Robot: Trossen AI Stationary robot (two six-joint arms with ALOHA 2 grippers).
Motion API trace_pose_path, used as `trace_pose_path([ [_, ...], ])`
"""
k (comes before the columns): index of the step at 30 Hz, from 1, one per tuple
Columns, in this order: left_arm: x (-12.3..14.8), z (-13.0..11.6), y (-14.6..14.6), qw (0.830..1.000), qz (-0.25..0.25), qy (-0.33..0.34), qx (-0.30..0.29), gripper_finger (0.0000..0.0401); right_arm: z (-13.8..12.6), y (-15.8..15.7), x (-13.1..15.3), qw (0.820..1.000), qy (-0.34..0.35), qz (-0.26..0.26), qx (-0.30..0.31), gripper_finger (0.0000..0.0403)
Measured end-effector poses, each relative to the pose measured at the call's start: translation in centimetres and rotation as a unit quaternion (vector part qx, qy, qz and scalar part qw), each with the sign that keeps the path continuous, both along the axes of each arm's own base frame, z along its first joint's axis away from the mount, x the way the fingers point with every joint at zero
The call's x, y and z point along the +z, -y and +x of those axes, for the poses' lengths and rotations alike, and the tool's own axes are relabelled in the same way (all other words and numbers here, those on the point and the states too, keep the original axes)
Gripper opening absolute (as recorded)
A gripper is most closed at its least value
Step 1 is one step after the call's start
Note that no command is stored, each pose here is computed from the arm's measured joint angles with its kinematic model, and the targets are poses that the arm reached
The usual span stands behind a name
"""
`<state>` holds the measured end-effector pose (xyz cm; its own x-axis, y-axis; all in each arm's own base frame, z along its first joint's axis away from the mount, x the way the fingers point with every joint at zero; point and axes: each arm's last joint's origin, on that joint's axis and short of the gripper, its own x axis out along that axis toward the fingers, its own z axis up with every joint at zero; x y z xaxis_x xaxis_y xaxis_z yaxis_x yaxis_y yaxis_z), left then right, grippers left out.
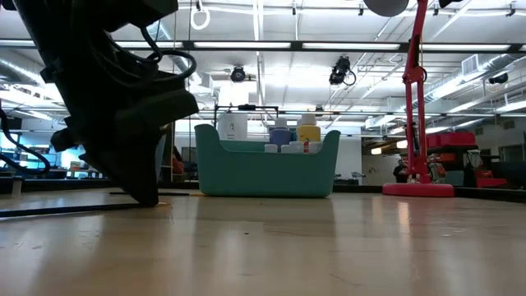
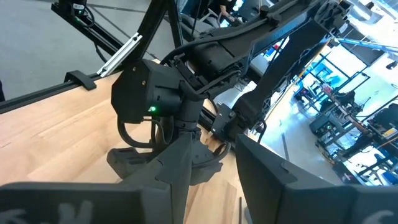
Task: Pick & Place Paint Supplies
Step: Put the gold paint brush into the blue cup
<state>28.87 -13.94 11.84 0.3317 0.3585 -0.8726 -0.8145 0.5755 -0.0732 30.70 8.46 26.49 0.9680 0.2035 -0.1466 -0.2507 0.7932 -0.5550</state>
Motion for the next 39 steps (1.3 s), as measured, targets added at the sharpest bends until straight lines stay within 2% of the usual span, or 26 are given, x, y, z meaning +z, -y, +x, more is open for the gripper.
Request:
trace_pose_path([
  [8,0.9,0.2,0.6,0.999,0.035,0.013,-0.022,0.0006,0.0,0.0,0.0,1.000,0.000,0.000,0.000,0.0127],
  [12,4.2,0.2,1.6,0.995,0.071,0.068,-0.027,0.0005,0.0,0.0,0.0,1.000,0.000,0.000,0.000,0.0127],
  [16,7.0,-0.6,2.2,0.989,0.110,0.091,-0.038,0.0003,0.0,0.0,0.0,1.000,-0.001,0.000,-0.001,0.0127],
  [19,9.8,-1.7,2.4,0.979,0.160,0.122,-0.044,0.0003,0.0,0.0,0.0,1.000,-0.001,0.000,0.000,0.0127],
  [22,12.4,-3.0,2.2,0.959,0.224,0.169,-0.037,0.0003,0.0,0.0,0.0,1.000,-0.001,0.000,0.000,0.0127],
  [26,16.0,-4.9,1.5,0.913,0.322,0.250,-0.024,0.0005,0.0,0.0,0.0,1.000,-0.001,0.001,0.003,0.0127],
  [31,18.8,-6.2,0.0,0.865,0.420,0.273,-0.005,0.0003,0.0,0.0,0.0,1.000,0.002,0.001,0.002,0.0127],
  [32,19.2,-6.3,-0.3,0.861,0.434,0.266,-0.005,0.0003,0.0,0.0,0.1,1.000,0.003,0.002,0.003,0.0127],
  [37,20.1,-6.0,-2.5,0.862,0.451,0.231,0.014,0.0003,0.0,0.0,0.1,1.000,0.003,0.002,0.003,0.0127],
  [39,19.8,-5.5,-3.0,0.880,0.428,0.205,0.000,0.0004,0.0,0.0,0.1,1.000,0.003,0.002,0.003,0.0127],
])
